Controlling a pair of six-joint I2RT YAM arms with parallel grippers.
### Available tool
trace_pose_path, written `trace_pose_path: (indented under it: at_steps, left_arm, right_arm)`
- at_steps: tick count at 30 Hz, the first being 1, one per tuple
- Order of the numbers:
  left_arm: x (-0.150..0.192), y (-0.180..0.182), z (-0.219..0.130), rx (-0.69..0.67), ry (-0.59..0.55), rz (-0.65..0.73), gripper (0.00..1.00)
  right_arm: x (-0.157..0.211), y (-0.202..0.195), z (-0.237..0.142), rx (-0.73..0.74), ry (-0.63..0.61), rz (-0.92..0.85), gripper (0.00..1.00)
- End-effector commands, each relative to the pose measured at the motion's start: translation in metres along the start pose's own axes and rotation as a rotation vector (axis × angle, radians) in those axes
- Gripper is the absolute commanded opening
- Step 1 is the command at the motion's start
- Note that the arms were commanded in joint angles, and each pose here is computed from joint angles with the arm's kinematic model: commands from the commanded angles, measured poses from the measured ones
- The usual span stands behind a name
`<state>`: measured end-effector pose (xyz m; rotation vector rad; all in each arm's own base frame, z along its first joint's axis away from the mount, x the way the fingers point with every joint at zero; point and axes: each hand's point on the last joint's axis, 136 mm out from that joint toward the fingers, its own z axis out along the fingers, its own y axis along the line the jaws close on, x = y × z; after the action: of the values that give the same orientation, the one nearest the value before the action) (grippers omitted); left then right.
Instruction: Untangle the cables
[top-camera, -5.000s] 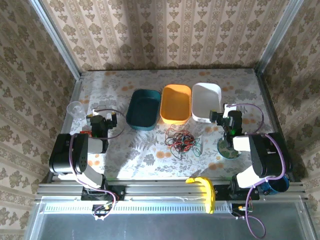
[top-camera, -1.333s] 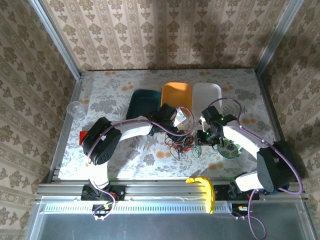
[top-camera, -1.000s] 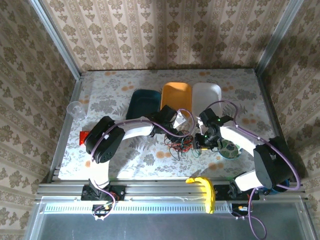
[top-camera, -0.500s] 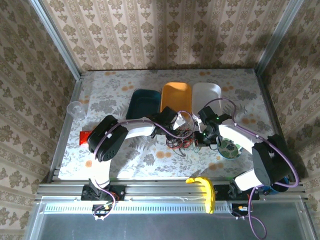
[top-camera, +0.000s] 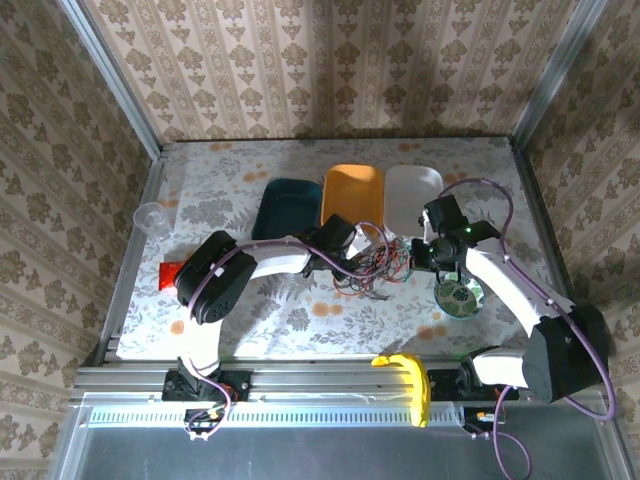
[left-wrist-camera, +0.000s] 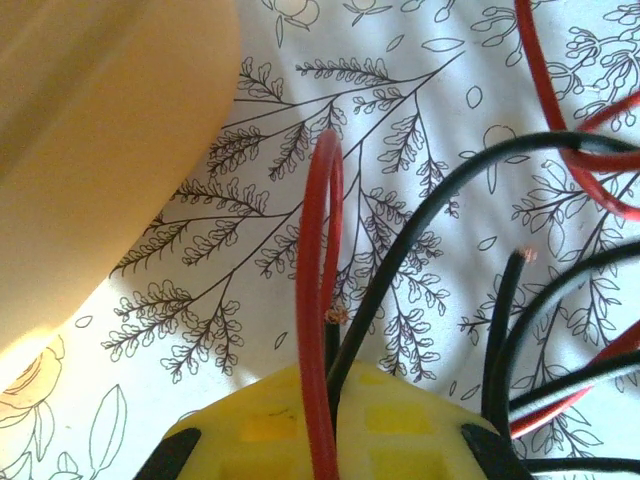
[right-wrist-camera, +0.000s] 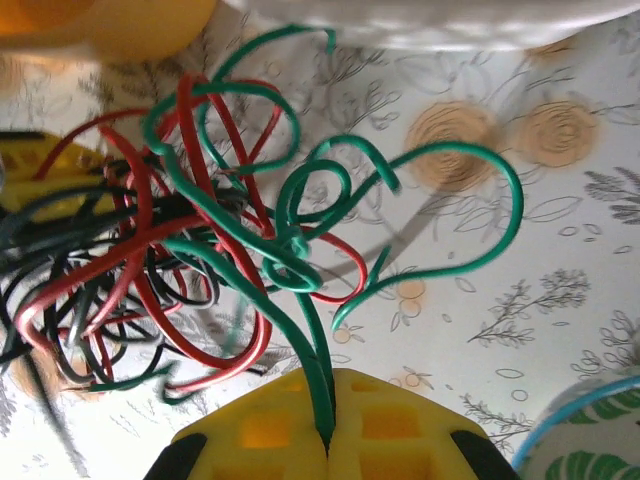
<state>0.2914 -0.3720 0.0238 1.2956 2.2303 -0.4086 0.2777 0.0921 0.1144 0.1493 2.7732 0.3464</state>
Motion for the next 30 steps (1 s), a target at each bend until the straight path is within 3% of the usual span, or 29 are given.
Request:
trace_pose_path:
  at_steps: [1,12,17,18,22,23,26,30]
  left_arm:
    - [0.054,0.001,0.01,-0.023,0.158,-0.026,0.0]
    - [0.084,0.009,-0.005,-0.063,0.191,-0.106,0.0]
    - [0.057,0.006,-0.026,-0.045,0.095,-0.087,0.0]
    - [0.048,0.006,-0.033,-0.044,0.064,-0.08,0.05]
    - [0.009,-0.003,-0.064,0.005,-0.065,-0.016,0.63]
    - [0.002,-0.005,-0.071,0.013,-0.085,-0.003,0.73]
    - [-0.013,-0.009,-0.089,0.033,-0.124,0.041,0.88]
    - [-0.032,-0.011,-0.103,0.046,-0.156,0.093,0.94]
  right_arm:
    - [-0.017,0.0,-0.016,-0.025,-0.075,0.055,0.0]
    - [-0.025,-0.024,-0.022,0.024,-0.121,0.127,0.0]
    - [-0.007,0.018,-0.004,-0.138,-0.007,0.026,0.0]
    - [-0.003,0.025,-0.001,-0.152,0.014,0.004,0.0]
    - [0.011,0.05,0.007,-0.243,0.085,-0.042,0.0]
    - [0.011,0.053,0.007,-0.258,0.091,-0.046,0.0]
    - [0.014,0.058,0.005,-0.287,0.108,-0.057,0.0]
    - [0.015,0.07,-0.001,-0.356,0.125,-0.066,0.0]
